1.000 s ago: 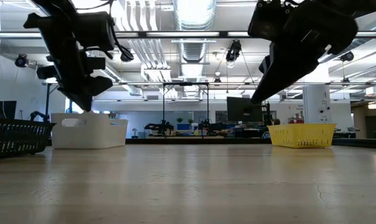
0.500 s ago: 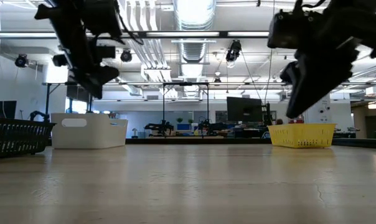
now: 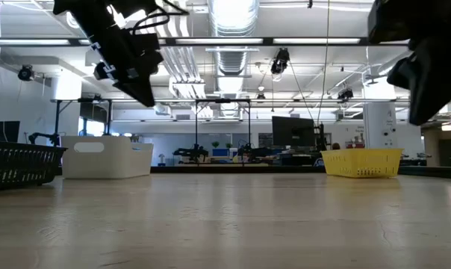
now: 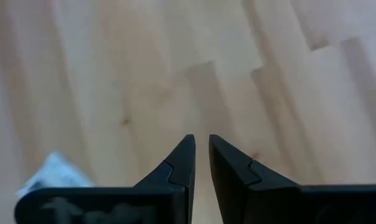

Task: Pick & Place First Aid Supplies
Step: Put the gray towelette pack into the white bin

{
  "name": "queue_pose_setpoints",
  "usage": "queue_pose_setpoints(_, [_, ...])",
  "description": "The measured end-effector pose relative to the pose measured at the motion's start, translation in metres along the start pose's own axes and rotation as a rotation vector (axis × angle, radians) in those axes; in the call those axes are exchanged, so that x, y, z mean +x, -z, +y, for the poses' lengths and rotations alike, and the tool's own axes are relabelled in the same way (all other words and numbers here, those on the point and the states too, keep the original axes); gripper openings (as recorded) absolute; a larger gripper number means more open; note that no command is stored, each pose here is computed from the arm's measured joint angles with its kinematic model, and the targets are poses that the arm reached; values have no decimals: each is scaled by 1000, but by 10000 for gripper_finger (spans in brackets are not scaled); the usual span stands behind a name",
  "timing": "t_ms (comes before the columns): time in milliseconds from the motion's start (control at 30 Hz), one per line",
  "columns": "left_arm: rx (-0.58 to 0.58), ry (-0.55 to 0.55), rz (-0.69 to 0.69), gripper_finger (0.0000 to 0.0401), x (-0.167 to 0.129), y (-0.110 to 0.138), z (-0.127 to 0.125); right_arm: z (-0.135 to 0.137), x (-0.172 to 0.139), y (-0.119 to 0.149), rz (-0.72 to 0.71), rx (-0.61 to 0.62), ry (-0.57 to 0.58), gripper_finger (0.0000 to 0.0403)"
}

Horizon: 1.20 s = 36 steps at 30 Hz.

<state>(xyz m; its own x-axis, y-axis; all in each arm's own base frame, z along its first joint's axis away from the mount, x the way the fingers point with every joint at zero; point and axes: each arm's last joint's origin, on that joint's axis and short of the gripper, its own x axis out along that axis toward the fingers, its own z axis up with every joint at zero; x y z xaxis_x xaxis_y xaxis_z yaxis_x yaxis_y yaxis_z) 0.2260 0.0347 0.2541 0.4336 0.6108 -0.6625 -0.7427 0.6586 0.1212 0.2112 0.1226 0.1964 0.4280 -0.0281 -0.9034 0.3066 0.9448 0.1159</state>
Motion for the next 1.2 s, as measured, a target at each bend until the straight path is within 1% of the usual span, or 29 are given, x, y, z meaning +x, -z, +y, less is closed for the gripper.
queue_pose_setpoints(100, [33,120,-57,78,0,1,-13,7,-6,8,32,26,-53,44])
queue_pose_setpoints(233, [75,246,-141,78,-5,4,-29,17,-9,21,110,67,-115,44])
queue_pose_setpoints(400, [138,330,-220,78,-13,8,-43,27,-11,36,192,115,-144,43])
queue_pose_setpoints(633, [208,375,-251,78,-22,13,-52,36,-16,56,241,189,-128,43])
queue_pose_setpoints(867, [216,378,-252,78,-23,13,-53,43,-19,72,277,292,-114,38])
queue_pose_setpoints(1067, [226,377,-253,78,-23,14,-53,49,-10,93,418,387,-50,27])
queue_pose_setpoints(1200, [244,374,-256,78,-23,14,-53,55,-3,107,506,421,-9,27])
